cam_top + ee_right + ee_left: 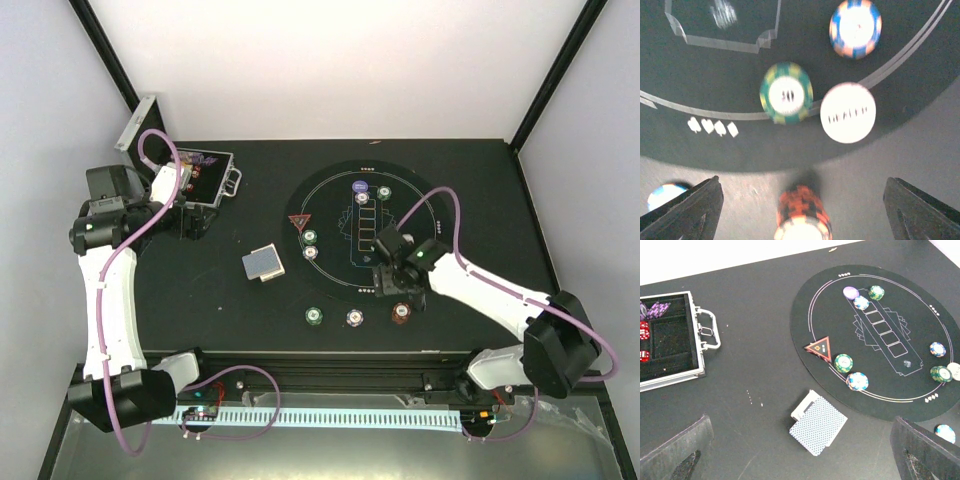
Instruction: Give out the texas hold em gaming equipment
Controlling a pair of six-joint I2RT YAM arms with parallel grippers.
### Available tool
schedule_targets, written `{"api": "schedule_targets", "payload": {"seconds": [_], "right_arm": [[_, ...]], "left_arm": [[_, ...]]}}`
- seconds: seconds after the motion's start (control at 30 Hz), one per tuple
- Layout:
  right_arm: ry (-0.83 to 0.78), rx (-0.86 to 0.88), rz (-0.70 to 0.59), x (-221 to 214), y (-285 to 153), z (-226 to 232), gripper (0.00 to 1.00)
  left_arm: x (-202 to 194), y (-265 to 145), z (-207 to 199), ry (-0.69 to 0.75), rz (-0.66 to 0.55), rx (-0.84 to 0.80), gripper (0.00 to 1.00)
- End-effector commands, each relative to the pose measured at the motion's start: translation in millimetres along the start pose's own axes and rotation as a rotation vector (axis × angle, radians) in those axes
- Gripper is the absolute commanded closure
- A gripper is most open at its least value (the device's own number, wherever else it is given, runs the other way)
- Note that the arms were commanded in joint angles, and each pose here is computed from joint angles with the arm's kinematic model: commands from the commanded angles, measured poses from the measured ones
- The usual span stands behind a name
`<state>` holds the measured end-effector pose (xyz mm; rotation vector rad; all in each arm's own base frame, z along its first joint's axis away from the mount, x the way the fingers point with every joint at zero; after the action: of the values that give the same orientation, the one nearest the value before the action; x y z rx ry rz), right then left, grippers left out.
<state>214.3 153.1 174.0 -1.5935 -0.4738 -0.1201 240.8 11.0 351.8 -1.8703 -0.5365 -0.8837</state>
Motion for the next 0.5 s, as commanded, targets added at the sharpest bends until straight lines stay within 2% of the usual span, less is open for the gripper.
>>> {"api": "schedule_targets", "payload": {"seconds": [0.0, 0.23, 0.47], "right_arm": [[0.024, -0.015, 0.104, -43, 5, 3, 0.10], [0.001, -0.001, 0.146, -63, 11, 9, 0.12], [-0.008, -0.003, 0.161, -68, 19, 10, 0.23]], "left_arm": [[3, -7, -6, 0.010, -0.037, -0.022, 0.01], [3, -8, -7, 0.011, -0.038, -0.021, 0.01], [3, -8, -7, 0.014, -0.040, -0.014, 0.01]]}}
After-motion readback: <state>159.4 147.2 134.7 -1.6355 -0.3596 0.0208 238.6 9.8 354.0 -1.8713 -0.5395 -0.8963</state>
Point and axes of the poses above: each gripper's point midway between its finger pads, its own y axis out along the fingers, its own z axis along the line the jaws close on, x = y × z, the point moved 8 cm from there along -y, back along the fingers, and after that the axes turned 8 degrees about -y, right-handed, at the moved point
